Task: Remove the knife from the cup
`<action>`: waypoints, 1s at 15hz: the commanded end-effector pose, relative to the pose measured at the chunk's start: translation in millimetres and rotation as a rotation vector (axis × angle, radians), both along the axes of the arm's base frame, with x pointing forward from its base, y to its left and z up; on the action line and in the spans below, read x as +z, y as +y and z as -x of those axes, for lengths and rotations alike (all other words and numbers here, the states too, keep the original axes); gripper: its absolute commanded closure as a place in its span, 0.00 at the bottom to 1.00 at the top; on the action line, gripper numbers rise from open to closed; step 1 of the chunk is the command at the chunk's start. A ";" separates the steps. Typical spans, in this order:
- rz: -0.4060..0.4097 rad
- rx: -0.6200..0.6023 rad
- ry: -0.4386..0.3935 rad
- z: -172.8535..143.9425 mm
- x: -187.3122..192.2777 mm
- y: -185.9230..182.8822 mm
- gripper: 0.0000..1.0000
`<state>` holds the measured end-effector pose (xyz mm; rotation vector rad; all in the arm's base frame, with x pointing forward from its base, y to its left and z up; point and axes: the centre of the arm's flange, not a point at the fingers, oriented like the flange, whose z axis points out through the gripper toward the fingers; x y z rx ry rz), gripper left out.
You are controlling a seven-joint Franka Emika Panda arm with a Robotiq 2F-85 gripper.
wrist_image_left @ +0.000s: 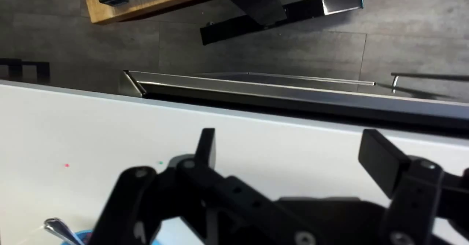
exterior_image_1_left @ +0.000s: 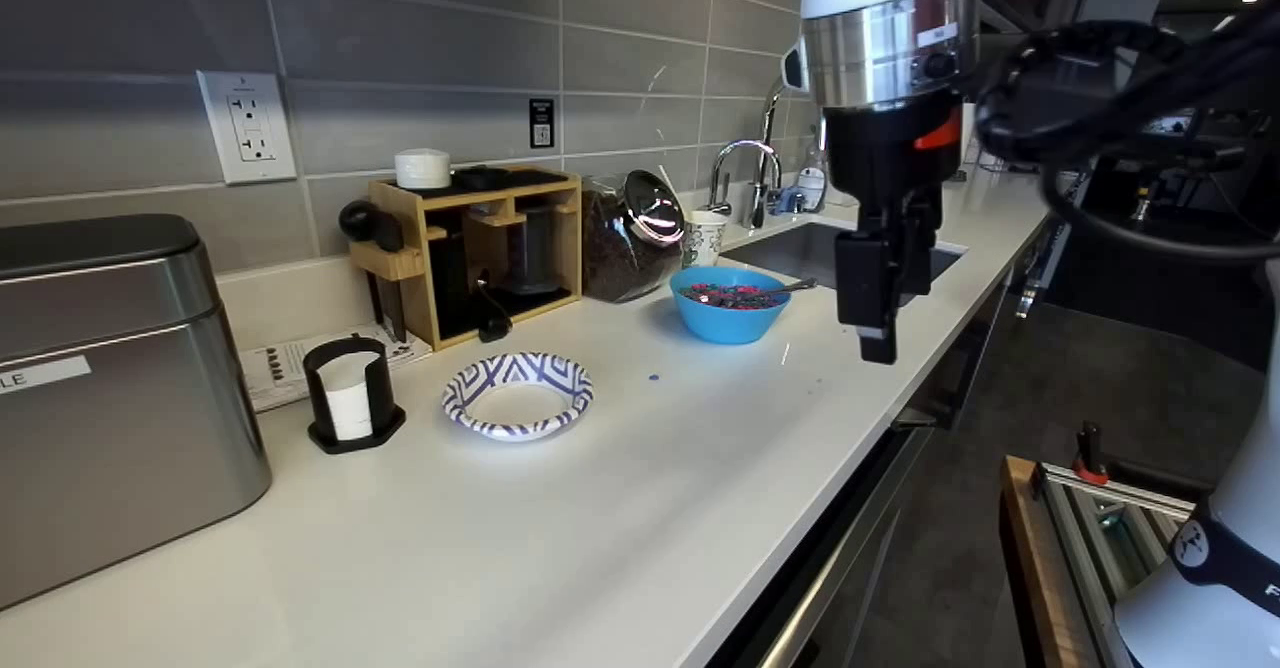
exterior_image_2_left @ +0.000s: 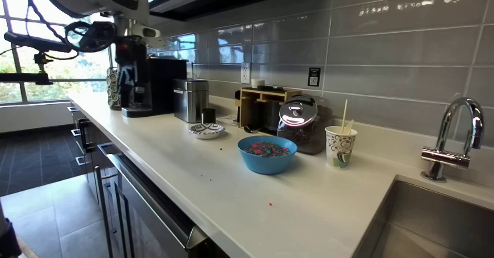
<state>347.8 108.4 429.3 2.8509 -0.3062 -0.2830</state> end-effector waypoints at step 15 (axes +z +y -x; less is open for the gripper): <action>0.009 -0.337 -0.302 -49.2 -4.1 -166.6 0.00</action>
